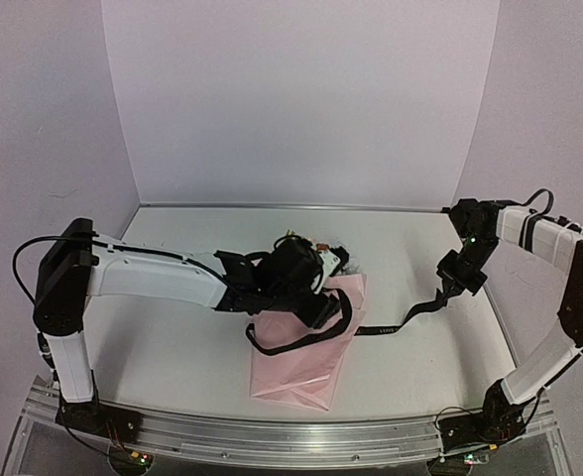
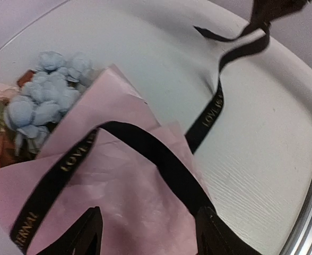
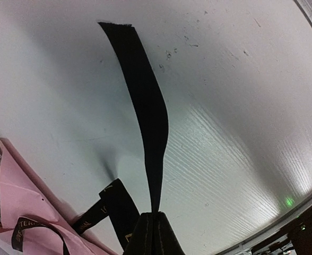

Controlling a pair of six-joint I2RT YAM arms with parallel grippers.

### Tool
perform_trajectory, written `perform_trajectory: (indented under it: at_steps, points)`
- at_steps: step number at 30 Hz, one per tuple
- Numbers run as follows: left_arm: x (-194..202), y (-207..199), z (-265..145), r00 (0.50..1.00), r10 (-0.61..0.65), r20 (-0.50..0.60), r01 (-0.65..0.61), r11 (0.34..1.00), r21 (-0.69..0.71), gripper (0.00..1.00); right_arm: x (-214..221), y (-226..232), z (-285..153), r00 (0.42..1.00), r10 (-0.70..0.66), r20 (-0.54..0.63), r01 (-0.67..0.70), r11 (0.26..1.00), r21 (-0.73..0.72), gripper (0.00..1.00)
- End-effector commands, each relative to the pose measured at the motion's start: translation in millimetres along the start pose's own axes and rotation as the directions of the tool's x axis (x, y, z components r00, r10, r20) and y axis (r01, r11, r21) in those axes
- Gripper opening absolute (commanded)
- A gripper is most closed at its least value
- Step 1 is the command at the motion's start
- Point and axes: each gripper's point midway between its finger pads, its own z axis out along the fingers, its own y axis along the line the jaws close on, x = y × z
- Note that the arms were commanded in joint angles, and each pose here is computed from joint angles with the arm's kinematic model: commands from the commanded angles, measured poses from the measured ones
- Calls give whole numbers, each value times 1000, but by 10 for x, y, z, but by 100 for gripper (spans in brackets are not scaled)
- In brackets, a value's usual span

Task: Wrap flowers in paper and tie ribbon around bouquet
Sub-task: Place the left side of the ribbon on the folded bouquet.

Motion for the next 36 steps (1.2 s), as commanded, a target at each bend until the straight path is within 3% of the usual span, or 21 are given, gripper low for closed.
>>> perform_trajectory:
  at_steps: [1, 6, 10, 24, 29, 36]
  points:
    - [-289, 716, -334, 959, -274, 75, 282, 947, -155, 60, -8, 87, -196, 994, -109, 33, 109, 994, -1, 0]
    - [84, 1125, -343, 925, -380, -15, 363, 895, -259, 61, 19, 106, -238, 989, -140, 40, 141, 990, -5, 0]
    - [200, 1316, -269, 890, -454, -43, 428, 865, -264, 66, 53, 137, -242, 987, -156, 35, 156, 988, -11, 0]
    - [439, 1298, 57, 805, -573, -157, 539, 815, -212, 65, 83, 162, -246, 986, -164, 32, 165, 986, -15, 0]
    - [401, 1277, 98, 802, -576, -155, 547, 814, -196, 52, 94, 174, -242, 986, -166, 31, 166, 986, -15, 0]
    - [309, 1298, 88, 816, -561, -139, 533, 823, -195, 22, 96, 195, -245, 985, -170, 29, 171, 985, -17, 0]
